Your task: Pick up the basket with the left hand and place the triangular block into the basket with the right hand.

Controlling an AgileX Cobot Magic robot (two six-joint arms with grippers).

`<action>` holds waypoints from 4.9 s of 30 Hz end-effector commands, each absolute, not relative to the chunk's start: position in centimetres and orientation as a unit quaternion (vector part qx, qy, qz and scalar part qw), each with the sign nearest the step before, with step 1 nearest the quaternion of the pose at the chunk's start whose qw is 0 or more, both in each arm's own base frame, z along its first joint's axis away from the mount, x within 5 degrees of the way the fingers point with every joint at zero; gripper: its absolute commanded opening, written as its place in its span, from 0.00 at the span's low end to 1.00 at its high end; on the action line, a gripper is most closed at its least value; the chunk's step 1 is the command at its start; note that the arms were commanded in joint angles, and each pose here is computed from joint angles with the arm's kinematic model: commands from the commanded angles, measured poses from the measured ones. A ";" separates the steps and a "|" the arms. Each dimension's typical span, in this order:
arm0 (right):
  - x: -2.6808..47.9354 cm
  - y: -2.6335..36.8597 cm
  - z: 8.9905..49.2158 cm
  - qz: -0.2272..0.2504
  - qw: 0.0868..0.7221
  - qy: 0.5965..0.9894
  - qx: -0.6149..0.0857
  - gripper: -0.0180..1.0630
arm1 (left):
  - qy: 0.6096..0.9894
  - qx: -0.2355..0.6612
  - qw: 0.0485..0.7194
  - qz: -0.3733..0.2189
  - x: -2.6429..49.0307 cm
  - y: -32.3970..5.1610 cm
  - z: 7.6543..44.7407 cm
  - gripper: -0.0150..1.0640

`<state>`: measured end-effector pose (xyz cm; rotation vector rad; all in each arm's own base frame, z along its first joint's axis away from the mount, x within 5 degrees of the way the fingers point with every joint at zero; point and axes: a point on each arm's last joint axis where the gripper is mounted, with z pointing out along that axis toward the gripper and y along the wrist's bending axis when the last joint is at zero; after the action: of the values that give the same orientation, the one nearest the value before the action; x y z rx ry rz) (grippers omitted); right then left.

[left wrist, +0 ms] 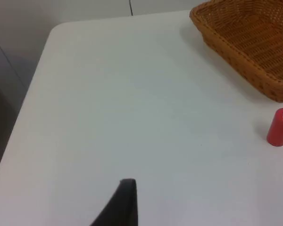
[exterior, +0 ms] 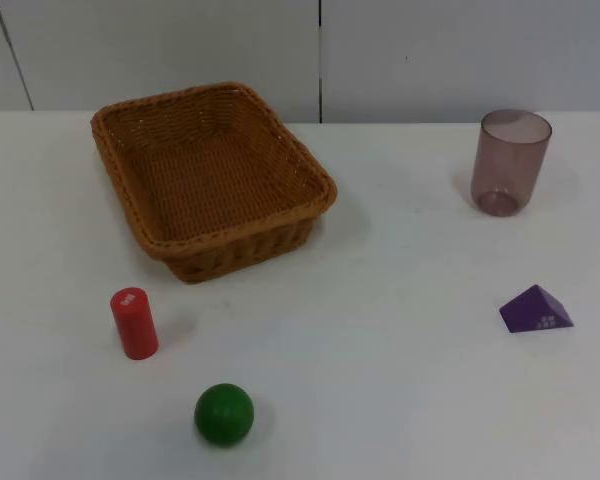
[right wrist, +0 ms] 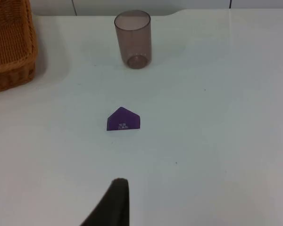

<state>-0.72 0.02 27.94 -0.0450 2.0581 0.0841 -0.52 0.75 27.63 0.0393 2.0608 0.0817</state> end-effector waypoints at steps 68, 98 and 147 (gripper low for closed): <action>17.8 1.4 37.4 0.028 0.525 0.851 -0.013 0.98 | 0.908 -0.044 0.415 -0.033 29.5 -1.3 29.5 0.99; 17.8 1.3 37.1 0.024 0.510 0.860 -0.015 0.98 | 0.949 -0.107 0.275 -0.113 43.9 -6.0 15.2 0.99; 17.7 1.2 37.1 0.016 0.509 0.860 -0.020 0.98 | 0.981 -0.091 0.098 -0.139 45.4 -7.4 10.5 0.01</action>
<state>17.76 1.24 36.81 -0.0382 2.0818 0.0472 45.96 -7.30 9.95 -0.3277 2.8579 -0.4122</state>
